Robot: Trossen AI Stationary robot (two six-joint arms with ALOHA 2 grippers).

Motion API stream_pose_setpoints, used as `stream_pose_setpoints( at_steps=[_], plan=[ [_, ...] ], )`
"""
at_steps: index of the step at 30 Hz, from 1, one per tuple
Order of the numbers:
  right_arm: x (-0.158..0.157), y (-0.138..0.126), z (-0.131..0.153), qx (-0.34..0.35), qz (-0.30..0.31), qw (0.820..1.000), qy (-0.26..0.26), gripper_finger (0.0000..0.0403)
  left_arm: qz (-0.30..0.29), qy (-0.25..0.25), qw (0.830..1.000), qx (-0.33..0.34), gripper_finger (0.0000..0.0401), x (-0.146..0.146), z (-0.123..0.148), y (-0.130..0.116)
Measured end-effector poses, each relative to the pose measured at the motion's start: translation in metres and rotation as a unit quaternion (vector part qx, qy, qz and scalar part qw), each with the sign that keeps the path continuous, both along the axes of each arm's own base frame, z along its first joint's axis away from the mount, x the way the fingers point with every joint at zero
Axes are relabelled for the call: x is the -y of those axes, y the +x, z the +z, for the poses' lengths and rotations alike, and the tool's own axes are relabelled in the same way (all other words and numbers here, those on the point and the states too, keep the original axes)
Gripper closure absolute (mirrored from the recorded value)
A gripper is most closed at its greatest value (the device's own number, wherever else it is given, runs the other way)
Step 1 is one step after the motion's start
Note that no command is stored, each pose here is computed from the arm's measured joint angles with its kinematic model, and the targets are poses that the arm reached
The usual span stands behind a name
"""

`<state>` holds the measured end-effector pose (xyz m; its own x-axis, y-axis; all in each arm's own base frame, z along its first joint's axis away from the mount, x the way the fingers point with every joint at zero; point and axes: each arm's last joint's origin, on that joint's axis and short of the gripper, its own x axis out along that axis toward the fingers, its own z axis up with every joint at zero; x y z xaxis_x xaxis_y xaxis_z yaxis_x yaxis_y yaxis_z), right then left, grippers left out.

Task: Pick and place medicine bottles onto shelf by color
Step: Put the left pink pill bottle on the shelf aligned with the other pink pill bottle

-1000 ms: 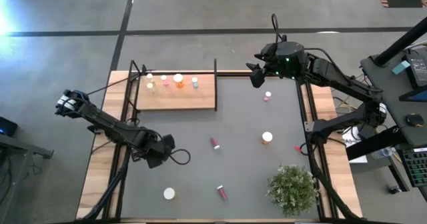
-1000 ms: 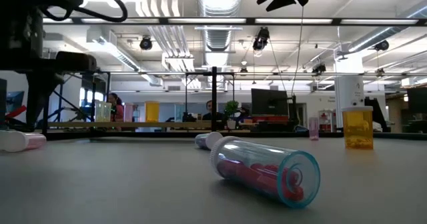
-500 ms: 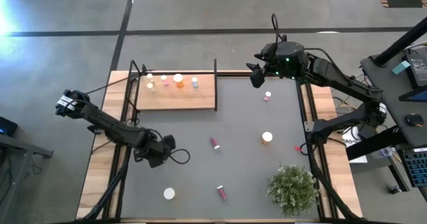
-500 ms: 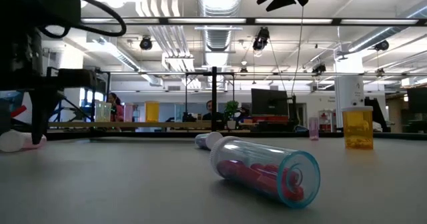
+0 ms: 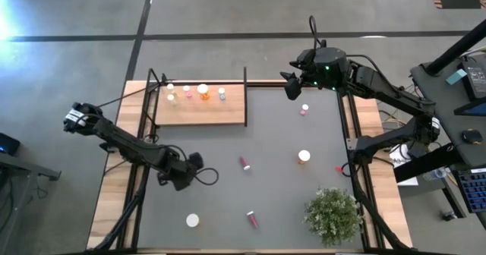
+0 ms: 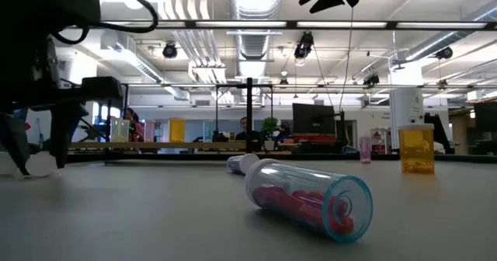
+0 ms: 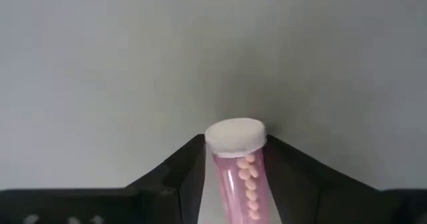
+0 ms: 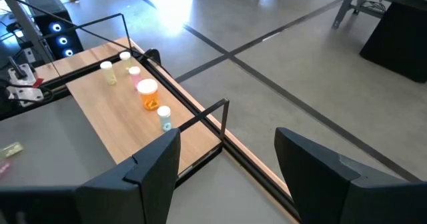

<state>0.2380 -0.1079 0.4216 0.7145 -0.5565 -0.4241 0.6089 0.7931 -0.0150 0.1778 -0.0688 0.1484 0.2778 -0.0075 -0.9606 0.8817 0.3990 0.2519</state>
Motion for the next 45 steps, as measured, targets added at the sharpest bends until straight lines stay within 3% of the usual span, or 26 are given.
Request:
stream_pose_setpoints(
  at_steps=[7,14,18,21,24,27,33,35,40,45],
  plan=[
    [0.0,0.0,0.0,0.0,0.0,1.0,0.0,0.017,0.004,-0.006,1.0,0.018,0.0311,0.001,-0.001,0.006],
    [0.0,0.0,0.0,0.0,0.0,1.0,0.0,0.017,0.011,0.0,0.999,0.05,0.0317,0.002,-0.001,0.011],
    [0.0,0.0,0.0,0.0,0.0,1.0,0.0,0.017,0.087,-0.033,0.99,0.109,0.0318,0.003,0.005,0.021],
    [0.0,0.0,0.0,0.0,0.0,1.0,0.0,0.017,0.162,-0.087,0.968,0.172,0.0318,0.002,0.013,0.034],
    [0.0,0.0,0.0,0.0,0.0,1.0,0.0,0.017,0.24,-0.134,0.927,0.255,0.0316,-0.002,0.024,0.048],
    [0.0,0.0,0.0,0.0,0.0,1.0,0.0,0.017,0.311,-0.165,0.87,0.346,0.0314,-0.009,0.037,0.061],
    [0.0,0.0,0.0,0.0,0.0,1.0,0.0,0.017,0.452,-0.217,0.706,0.499,0.0313,-0.025,0.064,0.074],
    [0.0,0.0,0.0,0.0,0.0,1.0,0.0,0.017,0.48,-0.213,0.663,0.533,0.0313,-0.028,0.069,0.075],
    [0.0,0.0,0.0,0.0,0.0,1.0,0.0,0.017,0.537,-0.163,0.58,0.59,0.0313,-0.032,0.071,0.078],
    [0.0,0.0,0.0,0.0,0.0,1.0,0.0,0.017,0.61,-0.116,0.478,0.621,0.0313,-0.035,0.059,0.081]
  ],
)
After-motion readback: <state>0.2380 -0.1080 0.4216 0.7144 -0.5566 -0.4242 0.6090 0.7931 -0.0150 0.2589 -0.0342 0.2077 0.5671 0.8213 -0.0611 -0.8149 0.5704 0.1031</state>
